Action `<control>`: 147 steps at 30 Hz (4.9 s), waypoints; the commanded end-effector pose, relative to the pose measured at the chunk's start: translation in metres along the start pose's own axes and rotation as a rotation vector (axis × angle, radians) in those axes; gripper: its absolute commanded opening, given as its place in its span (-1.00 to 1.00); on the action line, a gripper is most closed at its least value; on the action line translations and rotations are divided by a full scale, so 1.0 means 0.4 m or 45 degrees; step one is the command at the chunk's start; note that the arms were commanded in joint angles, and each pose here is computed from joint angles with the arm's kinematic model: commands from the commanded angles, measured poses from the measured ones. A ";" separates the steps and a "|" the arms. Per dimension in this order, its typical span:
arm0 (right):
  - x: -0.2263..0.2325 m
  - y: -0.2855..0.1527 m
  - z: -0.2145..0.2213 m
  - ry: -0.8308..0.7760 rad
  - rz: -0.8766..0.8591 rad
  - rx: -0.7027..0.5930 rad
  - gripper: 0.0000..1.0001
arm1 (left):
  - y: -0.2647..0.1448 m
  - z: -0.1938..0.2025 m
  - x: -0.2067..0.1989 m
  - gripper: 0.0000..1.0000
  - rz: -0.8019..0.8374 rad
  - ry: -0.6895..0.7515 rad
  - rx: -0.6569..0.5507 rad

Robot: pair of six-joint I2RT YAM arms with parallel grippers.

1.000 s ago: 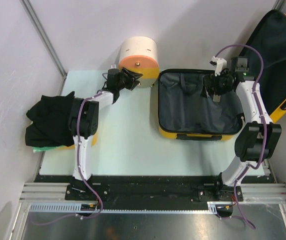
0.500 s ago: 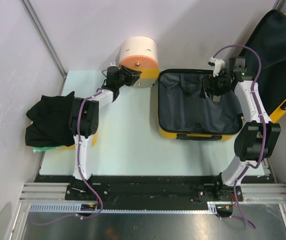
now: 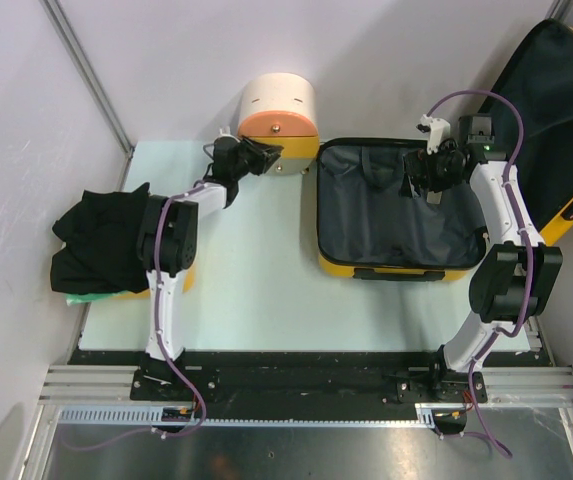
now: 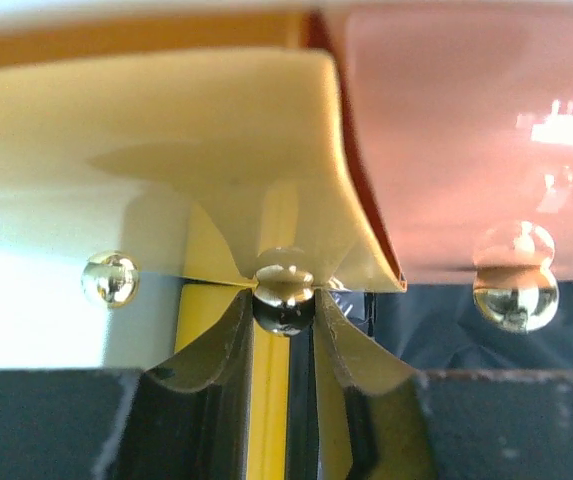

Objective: Open, take out, and arrange the luggage

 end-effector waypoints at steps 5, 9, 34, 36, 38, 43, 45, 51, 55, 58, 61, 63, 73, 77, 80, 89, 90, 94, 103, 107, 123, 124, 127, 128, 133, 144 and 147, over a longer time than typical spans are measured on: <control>-0.011 -0.012 -0.019 0.003 0.003 -0.043 0.99 | -0.087 0.055 -0.051 -1.00 0.001 -0.057 0.069; -0.015 -0.010 -0.017 0.006 -0.006 -0.044 0.99 | -0.131 0.102 -0.035 -1.00 -0.045 -0.086 0.106; -0.180 0.057 0.000 0.221 0.479 -0.292 0.94 | -0.289 0.089 -0.029 0.84 -0.053 0.236 0.116; -0.217 0.078 -0.005 0.290 0.591 -0.341 0.80 | -0.306 0.072 -0.028 0.85 -0.060 0.289 0.110; -0.240 0.121 0.011 0.368 0.635 -0.332 0.62 | -0.324 0.046 -0.044 0.86 -0.037 0.392 0.086; -0.298 0.189 -0.001 0.390 0.723 -0.427 0.44 | -0.355 0.020 -0.044 0.93 -0.006 0.520 0.107; -0.315 0.211 -0.013 0.375 0.732 -0.478 0.43 | -0.364 0.008 -0.040 0.93 -0.013 0.557 0.107; -0.349 0.288 0.021 0.375 0.767 -0.443 0.36 | -0.380 -0.067 -0.063 0.94 0.022 0.718 0.050; -0.347 0.328 0.019 0.377 0.723 -0.421 0.31 | -0.383 -0.102 -0.092 1.00 0.083 0.815 0.056; -0.351 0.355 0.000 0.401 0.683 -0.439 0.28 | -0.386 -0.113 -0.116 0.99 0.141 0.898 0.070; -0.365 0.378 0.000 0.425 0.685 -0.394 0.24 | -0.385 -0.133 -0.138 1.00 0.175 0.982 0.065; -0.370 0.386 0.010 0.472 0.675 -0.374 0.19 | -0.388 -0.151 -0.141 0.99 0.170 1.022 0.052; -0.311 0.340 -0.032 0.563 0.475 -0.376 -0.94 | -0.414 -0.203 -0.250 0.91 0.345 1.256 0.045; -0.214 0.233 -0.149 0.531 0.242 -0.545 -1.00 | -0.417 -0.175 -0.306 0.91 0.441 1.372 0.157; -0.126 0.175 -0.221 0.496 0.043 -0.678 -1.00 | -0.409 -0.144 -0.360 0.90 0.521 1.451 0.169; 0.201 0.012 -0.366 0.315 -0.545 -1.086 -1.00 | -0.326 0.027 -0.542 0.79 0.780 1.558 0.220; 0.224 0.003 -0.370 0.299 -0.585 -1.111 -1.00 | -0.320 0.034 -0.564 0.74 0.787 1.570 0.197; 0.327 -0.010 -0.384 0.280 -0.763 -1.173 -1.00 | -0.288 0.097 -0.603 0.72 0.803 1.577 0.185; 0.452 -0.035 -0.367 0.175 -0.933 -1.161 -1.00 | -0.273 0.116 -0.615 0.66 0.790 1.483 0.157; 0.464 -0.021 -0.335 0.091 -0.937 -1.128 -1.00 | -0.302 0.097 -0.627 0.56 0.868 1.352 0.141; 0.521 -0.013 -0.301 -0.105 -0.971 -1.129 -1.00 | -0.283 0.108 -0.610 0.54 0.871 1.179 0.179; 0.529 -0.013 -0.299 -0.122 -0.973 -1.132 -1.00 | -0.279 0.111 -0.609 0.53 0.870 1.159 0.190; 0.541 -0.009 -0.297 -0.131 -0.983 -1.129 -1.00 | -0.274 0.127 -0.607 0.50 0.888 1.128 0.225; 0.543 -0.009 -0.297 -0.129 -0.981 -1.132 -1.00 | -0.271 0.139 -0.604 0.48 0.894 1.122 0.242; 0.551 -0.005 -0.298 -0.113 -0.980 -1.137 -1.00 | -0.266 0.163 -0.577 0.46 0.873 1.101 0.281; 0.546 -0.023 -0.304 -0.109 -0.967 -1.155 -1.00 | -0.252 0.160 -0.522 -0.24 0.776 1.092 0.263; 0.532 -0.015 -0.298 -0.103 -0.963 -1.123 -0.64 | -0.250 0.139 -0.533 -0.79 0.789 1.148 0.225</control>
Point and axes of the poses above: each gripper's point midway between its finger pads, its own y axis out along the fingers, its own x axis along the line the jaws close on, z = x × y, the point moved 6 cm from there along -y, back along the fingers, and after that the axes turned 8 degrees about y, right-handed, at the moved point
